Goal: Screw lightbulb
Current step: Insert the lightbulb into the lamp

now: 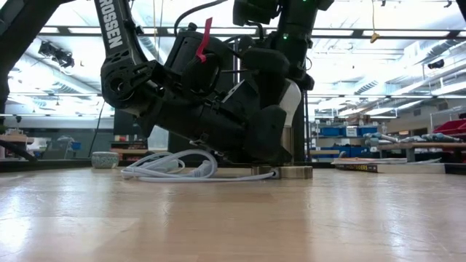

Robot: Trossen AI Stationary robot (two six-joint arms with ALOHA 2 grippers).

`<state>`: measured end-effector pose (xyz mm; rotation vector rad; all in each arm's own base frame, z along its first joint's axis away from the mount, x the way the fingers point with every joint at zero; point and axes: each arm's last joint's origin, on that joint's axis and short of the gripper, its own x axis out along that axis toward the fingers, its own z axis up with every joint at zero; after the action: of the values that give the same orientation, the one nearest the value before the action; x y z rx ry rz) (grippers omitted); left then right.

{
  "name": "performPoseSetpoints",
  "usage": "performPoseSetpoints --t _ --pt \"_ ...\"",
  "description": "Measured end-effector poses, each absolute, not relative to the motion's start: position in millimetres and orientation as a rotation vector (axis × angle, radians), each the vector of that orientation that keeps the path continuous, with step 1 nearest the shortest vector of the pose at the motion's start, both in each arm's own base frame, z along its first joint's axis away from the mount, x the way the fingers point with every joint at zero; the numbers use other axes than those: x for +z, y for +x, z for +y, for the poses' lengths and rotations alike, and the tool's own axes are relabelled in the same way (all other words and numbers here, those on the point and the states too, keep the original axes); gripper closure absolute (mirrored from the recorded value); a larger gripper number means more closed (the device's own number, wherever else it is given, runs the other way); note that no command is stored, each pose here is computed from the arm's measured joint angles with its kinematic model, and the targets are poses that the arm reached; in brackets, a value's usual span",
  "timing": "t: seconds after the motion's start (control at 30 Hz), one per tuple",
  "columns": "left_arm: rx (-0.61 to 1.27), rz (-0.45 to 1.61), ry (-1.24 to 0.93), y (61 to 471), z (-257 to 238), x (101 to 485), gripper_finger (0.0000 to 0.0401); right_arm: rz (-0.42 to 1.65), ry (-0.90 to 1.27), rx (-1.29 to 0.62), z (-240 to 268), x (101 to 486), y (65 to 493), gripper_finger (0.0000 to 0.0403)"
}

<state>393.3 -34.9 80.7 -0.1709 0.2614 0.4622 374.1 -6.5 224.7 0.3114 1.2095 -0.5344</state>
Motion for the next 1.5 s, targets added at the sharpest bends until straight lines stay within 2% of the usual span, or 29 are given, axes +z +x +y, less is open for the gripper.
performPoseSetpoints --t 0.2,0.57,0.77,1.03,1.23,1.5 --pt "0.462 0.256 -0.172 393 -35 81 0.0208 1.173 0.428 -0.621 -6 225 374 0.0135" --pt "0.461 0.254 -0.16 394 -34 82 0.0208 1.177 0.439 -0.602 -4 225 375 0.0127" --pt "0.459 0.256 -0.153 394 -34 82 0.0208 1.194 0.456 -0.543 -4 225 376 0.0095" --pt "0.461 0.256 -0.151 394 -34 82 0.0208 1.199 0.412 -0.559 -5 225 374 0.0009" --pt "0.458 0.258 -0.151 394 -34 82 0.0208 1.206 0.389 -0.544 -5 229 375 0.0016" --pt "0.459 0.261 -0.149 394 -34 81 0.0208 1.2 0.378 -0.539 -5 239 373 0.0006"
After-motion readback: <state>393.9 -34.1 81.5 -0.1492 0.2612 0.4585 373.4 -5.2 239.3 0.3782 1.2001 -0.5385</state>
